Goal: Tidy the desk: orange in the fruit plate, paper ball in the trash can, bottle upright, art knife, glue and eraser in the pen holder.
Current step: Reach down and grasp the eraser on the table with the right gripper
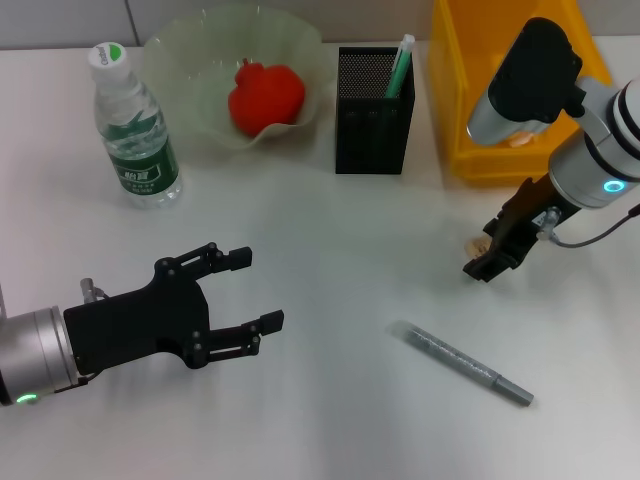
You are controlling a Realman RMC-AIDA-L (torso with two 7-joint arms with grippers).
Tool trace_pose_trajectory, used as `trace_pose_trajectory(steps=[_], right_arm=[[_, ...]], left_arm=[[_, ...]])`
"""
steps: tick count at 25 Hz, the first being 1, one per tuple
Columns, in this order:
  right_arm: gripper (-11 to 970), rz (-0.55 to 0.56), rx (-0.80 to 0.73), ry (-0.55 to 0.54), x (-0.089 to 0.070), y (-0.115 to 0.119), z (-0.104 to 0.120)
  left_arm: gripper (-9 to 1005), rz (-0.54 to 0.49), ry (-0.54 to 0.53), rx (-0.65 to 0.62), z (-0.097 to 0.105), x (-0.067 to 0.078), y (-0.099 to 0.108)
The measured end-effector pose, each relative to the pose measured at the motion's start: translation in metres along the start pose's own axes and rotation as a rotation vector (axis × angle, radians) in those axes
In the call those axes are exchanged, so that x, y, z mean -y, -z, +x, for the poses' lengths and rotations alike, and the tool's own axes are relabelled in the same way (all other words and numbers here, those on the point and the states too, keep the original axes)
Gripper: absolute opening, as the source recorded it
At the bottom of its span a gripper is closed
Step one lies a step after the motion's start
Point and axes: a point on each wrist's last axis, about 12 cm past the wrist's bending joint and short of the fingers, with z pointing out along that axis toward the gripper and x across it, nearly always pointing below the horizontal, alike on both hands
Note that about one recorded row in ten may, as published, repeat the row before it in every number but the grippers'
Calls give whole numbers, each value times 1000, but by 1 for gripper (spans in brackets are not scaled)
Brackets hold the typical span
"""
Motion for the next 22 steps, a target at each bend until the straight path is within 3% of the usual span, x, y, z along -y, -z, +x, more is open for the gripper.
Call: trace_pose_trajectory(steps=[2, 8, 22], right_arm=[[704, 0, -1, 0, 0, 0, 0], [551, 1, -1, 2, 0, 0, 0], [552, -3, -6, -1, 0, -1, 1]], left_arm=[[842, 1, -1, 0, 0, 0, 0], [842, 1, -2, 1, -1, -1, -1], [842, 1, -2, 1, -1, -1, -1]])
